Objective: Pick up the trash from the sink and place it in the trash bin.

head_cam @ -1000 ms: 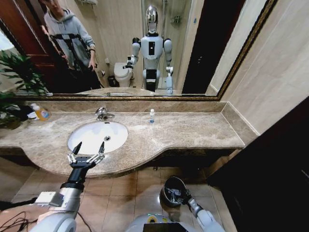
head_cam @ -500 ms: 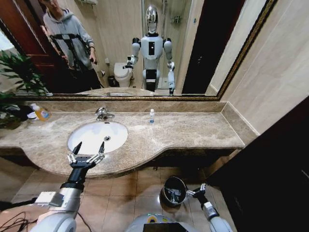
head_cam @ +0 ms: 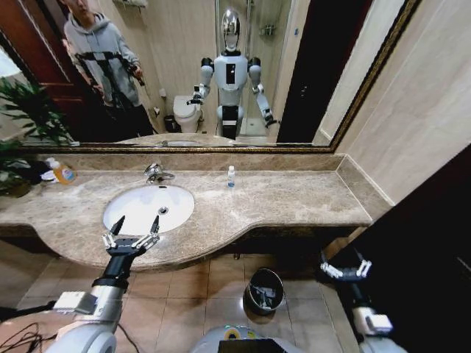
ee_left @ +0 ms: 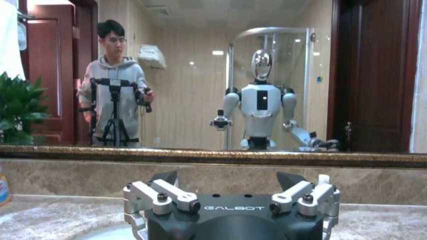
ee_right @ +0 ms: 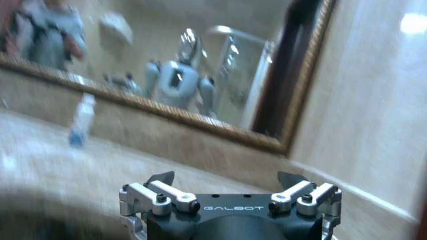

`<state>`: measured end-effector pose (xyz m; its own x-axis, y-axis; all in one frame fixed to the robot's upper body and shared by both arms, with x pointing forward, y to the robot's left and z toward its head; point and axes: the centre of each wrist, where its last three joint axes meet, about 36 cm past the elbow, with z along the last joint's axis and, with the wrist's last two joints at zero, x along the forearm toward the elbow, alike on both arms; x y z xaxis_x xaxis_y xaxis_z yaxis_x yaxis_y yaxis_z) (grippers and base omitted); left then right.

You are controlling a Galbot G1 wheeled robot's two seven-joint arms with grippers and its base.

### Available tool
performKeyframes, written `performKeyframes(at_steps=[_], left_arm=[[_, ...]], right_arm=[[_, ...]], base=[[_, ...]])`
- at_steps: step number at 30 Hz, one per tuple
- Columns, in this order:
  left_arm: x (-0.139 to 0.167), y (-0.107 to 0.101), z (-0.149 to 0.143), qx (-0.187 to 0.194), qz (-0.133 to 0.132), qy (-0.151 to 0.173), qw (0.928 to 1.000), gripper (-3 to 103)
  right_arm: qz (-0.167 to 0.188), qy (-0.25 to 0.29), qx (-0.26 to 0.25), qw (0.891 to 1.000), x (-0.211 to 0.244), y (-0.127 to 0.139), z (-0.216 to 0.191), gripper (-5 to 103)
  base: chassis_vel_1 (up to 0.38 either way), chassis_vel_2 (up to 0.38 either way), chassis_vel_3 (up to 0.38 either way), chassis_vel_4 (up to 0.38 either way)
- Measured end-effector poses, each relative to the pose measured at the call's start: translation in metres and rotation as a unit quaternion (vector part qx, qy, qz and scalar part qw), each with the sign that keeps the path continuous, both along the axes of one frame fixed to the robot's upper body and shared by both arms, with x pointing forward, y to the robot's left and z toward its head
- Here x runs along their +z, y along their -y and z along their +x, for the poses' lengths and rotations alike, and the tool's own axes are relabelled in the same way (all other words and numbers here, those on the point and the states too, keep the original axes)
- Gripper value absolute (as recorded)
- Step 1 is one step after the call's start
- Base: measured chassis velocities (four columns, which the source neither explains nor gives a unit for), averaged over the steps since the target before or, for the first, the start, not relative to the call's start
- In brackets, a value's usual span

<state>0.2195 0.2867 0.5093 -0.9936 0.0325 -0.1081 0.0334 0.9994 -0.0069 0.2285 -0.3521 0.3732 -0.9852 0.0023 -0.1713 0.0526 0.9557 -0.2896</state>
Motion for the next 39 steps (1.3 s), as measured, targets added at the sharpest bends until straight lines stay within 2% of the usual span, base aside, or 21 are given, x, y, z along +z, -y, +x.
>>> performKeyframes(at_steps=[2, 7, 9, 10, 14, 18, 23, 24, 26, 32, 36, 39], left_arm=[[0.0, 0.0, 0.0, 0.0, 0.0, 0.0, 1.0, 100], [0.0, 0.0, 0.0, 0.0, 0.0, 0.0, 1.0, 100], [0.0, 0.0, 0.0, 0.0, 0.0, 0.0, 1.0, 100], [0.0, 0.0, 0.0, 0.0, 0.0, 0.0, 1.0, 100], [0.0, 0.0, 0.0, 0.0, 0.0, 0.0, 1.0, 100], [0.0, 0.0, 0.0, 0.0, 0.0, 0.0, 1.0, 100], [0.0, 0.0, 0.0, 0.0, 0.0, 0.0, 1.0, 100], [0.0, 0.0, 0.0, 0.0, 0.0, 0.0, 1.0, 100], [0.0, 0.0, 0.0, 0.0, 0.0, 0.0, 1.0, 100], [0.0, 0.0, 0.0, 0.0, 0.0, 0.0, 1.0, 100], [0.0, 0.0, 0.0, 0.0, 0.0, 0.0, 1.0, 100], [0.0, 0.0, 0.0, 0.0, 0.0, 0.0, 1.0, 100]], right_arm=[[0.008, 0.008, 0.028, 1.0, 0.014, -0.009, 0.03, 100], [0.029, 0.01, 0.071, 0.997, 0.041, -0.023, 0.065, 100], [0.05, 0.0, 0.116, 0.992, 0.059, -0.033, 0.088, 100], [0.05, -0.001, 0.128, 0.99, 0.062, -0.035, 0.096, 100], [0.052, -0.01, 0.149, 0.987, 0.063, -0.039, 0.112, 100], [0.074, -0.028, 0.183, 0.98, 0.065, -0.053, 0.143, 100], [0.074, -0.038, 0.222, 0.972, 0.06, -0.086, 0.192, 100], [0.074, -0.038, 0.222, 0.972, 0.06, -0.086, 0.192, 100], [0.069, -0.047, 0.237, 0.968, 0.055, -0.105, 0.213, 100], [0.055, -0.069, 0.248, 0.965, 0.044, -0.135, 0.246, 100], [0.048, -0.088, 0.242, 0.965, 0.042, -0.149, 0.269, 100], [0.033, -0.108, 0.227, 0.967, 0.044, -0.162, 0.304, 100]], base=[[0.0, 0.0, 0.0, 0.0], [0.0, 0.0, 0.0, 0.0], [0.0, 0.0, 0.0, 0.0], [0.0, 0.0, 0.0, 0.0], [0.0, 0.0, 0.0, 0.0], [0.0, 0.0, 0.0, 0.0], [0.0, 0.0, 0.0, 0.0], [0.0, 0.0, 0.0, 0.0], [0.0, 0.0, 0.0, 0.0], [0.0, 0.0, 0.0, 0.0], [0.0, 0.0, 0.0, 0.0], [0.0, 0.0, 0.0, 0.0]])
